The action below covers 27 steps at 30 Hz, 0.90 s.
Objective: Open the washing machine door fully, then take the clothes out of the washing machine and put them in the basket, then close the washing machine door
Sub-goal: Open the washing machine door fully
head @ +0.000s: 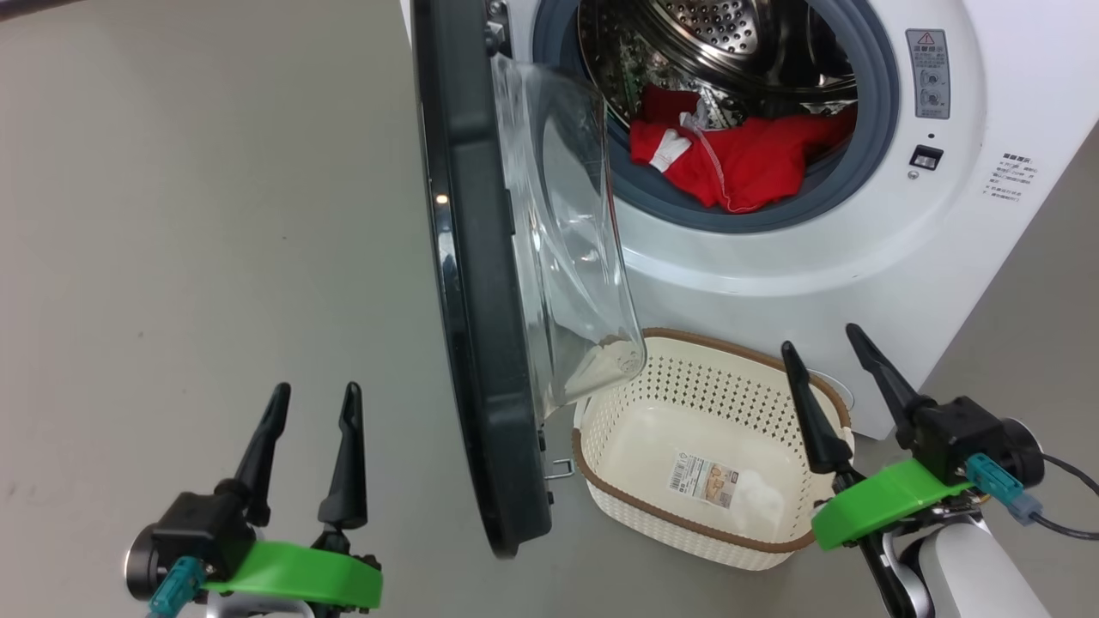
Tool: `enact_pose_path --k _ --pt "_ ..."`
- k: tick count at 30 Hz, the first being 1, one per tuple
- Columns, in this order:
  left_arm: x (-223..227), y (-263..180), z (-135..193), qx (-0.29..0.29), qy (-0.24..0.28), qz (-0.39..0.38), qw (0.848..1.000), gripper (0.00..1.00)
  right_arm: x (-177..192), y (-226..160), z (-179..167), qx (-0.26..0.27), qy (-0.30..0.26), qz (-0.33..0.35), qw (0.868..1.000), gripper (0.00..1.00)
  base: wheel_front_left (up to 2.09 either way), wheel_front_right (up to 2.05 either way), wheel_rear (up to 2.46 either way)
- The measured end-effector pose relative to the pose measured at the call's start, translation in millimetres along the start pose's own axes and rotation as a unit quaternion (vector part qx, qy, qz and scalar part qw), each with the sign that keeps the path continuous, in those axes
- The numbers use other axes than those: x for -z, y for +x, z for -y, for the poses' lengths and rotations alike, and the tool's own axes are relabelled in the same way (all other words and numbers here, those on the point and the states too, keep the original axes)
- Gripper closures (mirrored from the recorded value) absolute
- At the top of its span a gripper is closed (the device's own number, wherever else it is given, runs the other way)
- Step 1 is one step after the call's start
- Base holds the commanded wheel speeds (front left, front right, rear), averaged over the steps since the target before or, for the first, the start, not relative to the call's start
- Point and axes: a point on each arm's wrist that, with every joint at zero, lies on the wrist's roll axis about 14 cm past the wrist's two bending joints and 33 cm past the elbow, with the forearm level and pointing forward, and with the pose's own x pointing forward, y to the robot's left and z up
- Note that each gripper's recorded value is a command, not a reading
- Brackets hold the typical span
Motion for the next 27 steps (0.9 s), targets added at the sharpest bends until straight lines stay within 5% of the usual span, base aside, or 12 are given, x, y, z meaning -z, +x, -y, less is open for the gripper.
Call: enact_pose_path --k 26,27 --pt "-2.9 0.2 3.1 0.006 0.005 0.005 1.000 0.00 -0.1 -9.2 4.8 0.012 0.011 0.001 1.000 0.00 0.00 0.00 0.00" --pt "-1.4 -0.1 4.2 0.007 0.005 0.003 1.000 0.21 2.5 -10.7 5.2 0.013 0.015 -0.002 1.000 0.00 0.00 0.00 0.00"
